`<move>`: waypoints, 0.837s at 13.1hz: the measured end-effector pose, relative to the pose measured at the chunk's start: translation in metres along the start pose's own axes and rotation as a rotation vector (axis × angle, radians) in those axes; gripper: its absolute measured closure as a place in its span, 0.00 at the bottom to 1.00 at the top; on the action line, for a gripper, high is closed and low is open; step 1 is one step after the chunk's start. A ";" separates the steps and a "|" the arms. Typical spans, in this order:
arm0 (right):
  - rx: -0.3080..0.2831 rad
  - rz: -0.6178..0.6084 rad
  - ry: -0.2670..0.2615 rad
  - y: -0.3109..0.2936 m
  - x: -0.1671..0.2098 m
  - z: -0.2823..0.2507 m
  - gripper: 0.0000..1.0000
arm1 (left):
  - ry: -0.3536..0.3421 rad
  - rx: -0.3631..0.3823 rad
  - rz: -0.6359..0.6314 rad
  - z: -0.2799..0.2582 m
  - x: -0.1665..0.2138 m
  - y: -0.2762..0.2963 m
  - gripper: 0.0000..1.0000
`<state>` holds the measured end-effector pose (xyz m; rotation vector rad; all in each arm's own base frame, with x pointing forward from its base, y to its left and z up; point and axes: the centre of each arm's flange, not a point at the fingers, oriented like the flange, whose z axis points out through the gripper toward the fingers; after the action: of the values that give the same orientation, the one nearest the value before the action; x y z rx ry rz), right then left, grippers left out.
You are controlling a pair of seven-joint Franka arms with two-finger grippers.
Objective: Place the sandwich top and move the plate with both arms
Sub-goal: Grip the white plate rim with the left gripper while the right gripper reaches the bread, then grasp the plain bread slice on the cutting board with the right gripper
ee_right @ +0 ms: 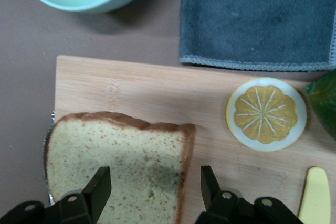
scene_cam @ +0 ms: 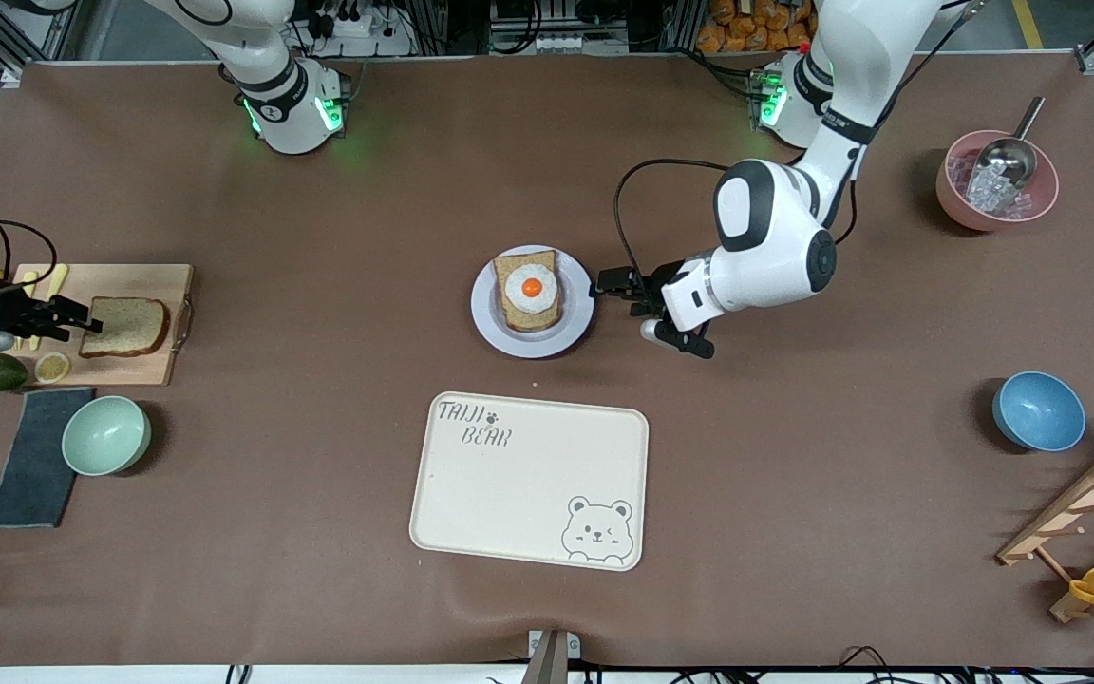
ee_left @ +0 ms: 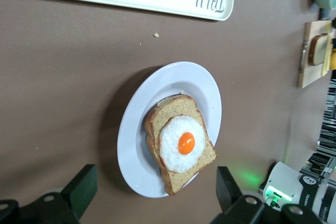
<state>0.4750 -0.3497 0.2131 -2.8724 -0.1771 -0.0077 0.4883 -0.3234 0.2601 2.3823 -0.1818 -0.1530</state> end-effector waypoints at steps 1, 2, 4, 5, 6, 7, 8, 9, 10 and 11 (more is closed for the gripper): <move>0.002 0.004 -0.001 0.002 -0.002 0.002 0.26 | 0.022 -0.023 0.011 0.004 -0.006 -0.009 0.00; 0.005 0.010 -0.001 0.004 -0.004 0.003 0.26 | 0.044 -0.049 0.018 0.009 -0.011 -0.018 0.00; 0.015 0.023 0.002 0.006 -0.006 0.010 0.32 | 0.067 -0.086 0.024 0.016 -0.019 -0.026 0.00; 0.020 0.028 -0.001 0.007 -0.008 0.014 0.39 | 0.067 -0.092 0.023 0.018 -0.021 -0.025 0.00; 0.023 0.033 -0.003 0.008 -0.009 0.016 0.47 | 0.067 -0.096 0.021 0.020 -0.022 -0.023 0.00; 0.026 0.038 -0.003 0.009 -0.010 0.018 0.47 | 0.068 -0.099 0.019 0.022 -0.023 -0.021 0.00; 0.030 0.044 0.001 0.010 -0.011 0.019 0.56 | 0.070 -0.099 0.018 0.023 -0.024 -0.020 0.00; 0.032 0.047 0.005 0.010 -0.011 0.019 0.68 | 0.073 -0.098 0.019 0.023 -0.023 -0.019 0.00; 0.028 0.049 0.008 0.012 -0.011 0.017 0.76 | 0.075 -0.098 0.020 0.022 -0.023 -0.019 0.00; 0.030 0.052 0.010 0.012 -0.011 0.017 0.81 | 0.077 -0.098 0.021 0.022 -0.022 -0.018 0.00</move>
<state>0.4652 -0.3583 0.1935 -2.8459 -0.0993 -0.0098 0.4648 -0.3209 0.2329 2.2836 -0.1587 -0.0589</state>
